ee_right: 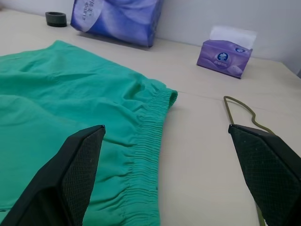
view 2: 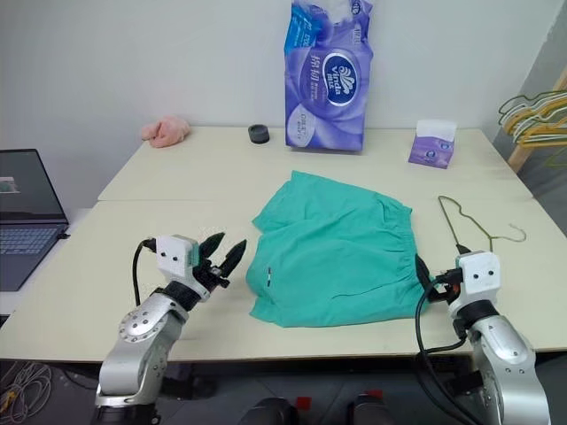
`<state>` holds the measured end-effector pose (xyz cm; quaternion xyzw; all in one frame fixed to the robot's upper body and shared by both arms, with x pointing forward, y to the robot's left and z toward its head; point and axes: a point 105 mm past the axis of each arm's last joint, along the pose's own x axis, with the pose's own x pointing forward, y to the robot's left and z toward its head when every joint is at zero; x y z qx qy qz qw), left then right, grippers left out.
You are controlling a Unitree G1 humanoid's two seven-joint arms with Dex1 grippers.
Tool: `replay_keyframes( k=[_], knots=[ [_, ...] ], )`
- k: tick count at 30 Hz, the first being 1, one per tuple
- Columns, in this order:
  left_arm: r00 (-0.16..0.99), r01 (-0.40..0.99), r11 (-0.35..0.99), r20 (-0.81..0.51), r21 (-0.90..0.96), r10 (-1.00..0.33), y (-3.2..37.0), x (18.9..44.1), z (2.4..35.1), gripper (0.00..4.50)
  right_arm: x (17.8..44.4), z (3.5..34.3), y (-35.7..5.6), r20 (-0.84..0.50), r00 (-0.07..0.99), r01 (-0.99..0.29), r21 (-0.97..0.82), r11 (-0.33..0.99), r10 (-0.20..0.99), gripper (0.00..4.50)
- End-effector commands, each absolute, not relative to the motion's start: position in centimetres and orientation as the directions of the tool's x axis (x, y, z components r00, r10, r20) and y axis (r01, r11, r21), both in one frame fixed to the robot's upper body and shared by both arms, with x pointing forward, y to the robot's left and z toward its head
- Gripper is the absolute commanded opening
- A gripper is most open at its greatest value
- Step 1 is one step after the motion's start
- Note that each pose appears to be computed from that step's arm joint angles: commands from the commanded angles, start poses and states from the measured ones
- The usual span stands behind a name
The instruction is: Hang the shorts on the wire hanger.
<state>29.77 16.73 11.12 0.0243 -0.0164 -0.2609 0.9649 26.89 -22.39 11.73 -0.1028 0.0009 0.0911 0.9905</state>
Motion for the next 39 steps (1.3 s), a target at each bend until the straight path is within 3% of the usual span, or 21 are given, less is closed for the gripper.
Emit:
replay_keyframes(
  k=[1,3,7,10,13,16,24,27,32,39],
  knots=[
    [0.674,0.737,0.667,-0.040,0.105,-0.738,14.4,27.6,11.9,3.84,25.9,12.9,-20.1,-0.018,0.944,-0.321,-0.290,0.902,0.330,4.50],
    [0.521,0.854,0.510,-0.158,0.106,-0.839,13.4,25.9,11.0,4.42,25.2,12.4,-19.2,-0.063,0.913,-0.401,-0.315,0.860,0.403,4.50],
    [0.295,0.955,0.256,-0.408,0.150,-0.864,13.2,23.8,8.3,4.47,22.8,11.1,-17.7,-0.202,0.802,-0.597,-0.325,0.733,0.563,4.50],
    [0.214,0.976,0.171,-0.465,0.134,-0.859,13.0,23.3,7.5,4.47,21.7,10.7,-17.3,-0.252,0.745,-0.666,-0.325,0.671,0.618,4.50],
    [0.199,0.978,0.137,-0.486,0.160,-0.851,12.7,23.7,7.0,4.47,21.1,10.3,-17.2,-0.278,0.717,-0.696,-0.309,0.648,0.639,4.50],
    [0.307,0.939,0.178,-0.480,0.295,-0.822,11.7,26.6,6.0,4.47,20.2,9.3,-16.9,-0.308,0.691,-0.722,-0.314,0.616,0.654,4.50],
    [0.310,0.917,0.121,-0.488,0.381,-0.816,10.7,26.9,4.4,4.47,19.8,8.6,-17.6,-0.313,0.712,-0.702,-0.356,0.617,0.629,4.50],
    [0.313,0.910,0.120,-0.468,0.397,-0.826,10.4,27.1,4.4,3.84,19.9,8.5,-18.0,-0.326,0.716,-0.696,-0.401,0.596,0.618,4.50],
    [0.307,0.914,0.126,-0.454,0.385,-0.836,10.6,26.9,4.6,2.31,21.0,8.5,-19.4,-0.343,0.753,-0.650,-0.517,0.556,0.561,4.50],
    [0.312,0.920,0.169,-0.402,0.353,-0.861,10.6,27.1,6.2,0.03,23.2,7.7,-21.9,-0.502,0.702,-0.647,-0.746,0.159,0.505,4.50]
  ],
)
